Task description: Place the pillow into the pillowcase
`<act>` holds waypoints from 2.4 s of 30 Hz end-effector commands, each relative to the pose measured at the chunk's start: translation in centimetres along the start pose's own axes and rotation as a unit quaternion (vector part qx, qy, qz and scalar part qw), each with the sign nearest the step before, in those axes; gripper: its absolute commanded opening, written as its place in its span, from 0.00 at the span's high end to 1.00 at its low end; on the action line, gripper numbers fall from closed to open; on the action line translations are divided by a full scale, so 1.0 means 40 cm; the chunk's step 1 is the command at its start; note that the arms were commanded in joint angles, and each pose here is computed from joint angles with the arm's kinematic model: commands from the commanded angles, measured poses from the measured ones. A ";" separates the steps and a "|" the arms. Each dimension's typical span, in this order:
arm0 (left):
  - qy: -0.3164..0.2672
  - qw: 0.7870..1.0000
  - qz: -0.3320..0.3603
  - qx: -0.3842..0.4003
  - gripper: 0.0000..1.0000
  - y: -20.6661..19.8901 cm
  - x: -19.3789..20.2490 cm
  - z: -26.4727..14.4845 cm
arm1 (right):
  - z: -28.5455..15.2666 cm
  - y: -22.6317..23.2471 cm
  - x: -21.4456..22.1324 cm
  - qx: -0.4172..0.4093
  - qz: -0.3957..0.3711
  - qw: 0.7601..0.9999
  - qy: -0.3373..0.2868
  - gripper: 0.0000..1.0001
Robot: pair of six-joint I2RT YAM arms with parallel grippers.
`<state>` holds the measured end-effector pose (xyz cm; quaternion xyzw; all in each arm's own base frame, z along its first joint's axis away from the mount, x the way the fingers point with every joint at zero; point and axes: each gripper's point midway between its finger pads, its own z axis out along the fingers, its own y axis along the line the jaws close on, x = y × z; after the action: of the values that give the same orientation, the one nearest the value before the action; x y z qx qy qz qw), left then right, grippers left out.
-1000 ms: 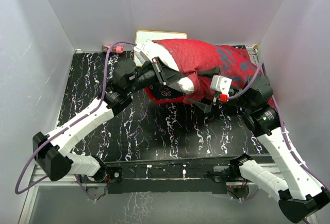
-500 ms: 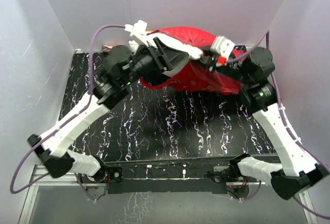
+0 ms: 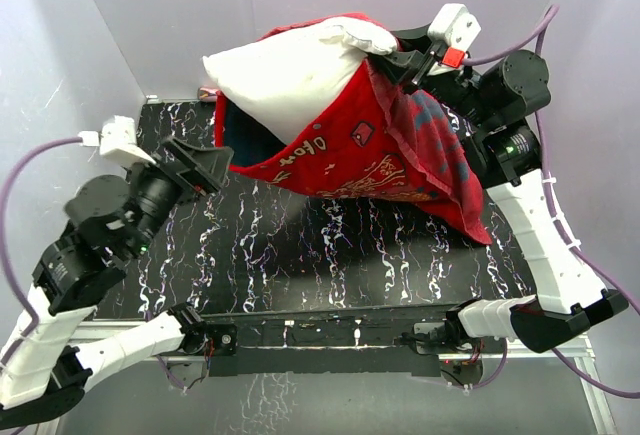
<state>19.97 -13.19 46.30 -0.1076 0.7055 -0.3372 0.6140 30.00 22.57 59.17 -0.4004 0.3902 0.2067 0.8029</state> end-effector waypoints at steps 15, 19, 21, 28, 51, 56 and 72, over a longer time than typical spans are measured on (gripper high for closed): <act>0.118 0.965 0.109 -0.206 0.06 0.197 0.049 0.191 | -0.069 -0.064 -0.205 0.081 -0.057 0.992 -0.076 0.92; 0.206 0.959 0.003 -0.195 0.07 0.316 0.078 0.257 | -0.074 -0.068 -0.187 0.090 -0.057 0.992 -0.064 0.92; 0.193 0.964 -0.005 -0.184 0.07 0.328 0.072 0.274 | -0.076 -0.067 -0.183 0.089 -0.059 0.993 -0.059 0.92; 0.182 0.980 -0.081 -0.016 0.17 0.267 0.091 0.355 | -0.070 -0.052 -0.151 0.077 -0.043 0.995 -0.049 0.92; 0.168 0.980 -0.107 -0.011 0.26 0.248 0.111 0.281 | -0.058 -0.050 -0.100 0.076 -0.036 0.996 -0.033 0.92; 0.204 0.973 -0.104 -0.018 0.31 0.288 0.145 0.341 | -0.058 -0.048 -0.094 0.076 -0.031 0.996 -0.031 0.92; -0.003 0.936 -0.131 0.327 1.00 -0.165 -0.294 0.293 | 0.017 -0.031 0.090 0.031 0.032 0.998 0.050 0.69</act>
<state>37.26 -15.71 45.49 -0.0718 0.6703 -0.5667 0.4737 31.33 21.74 57.04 -0.3713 0.4388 0.1925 0.7953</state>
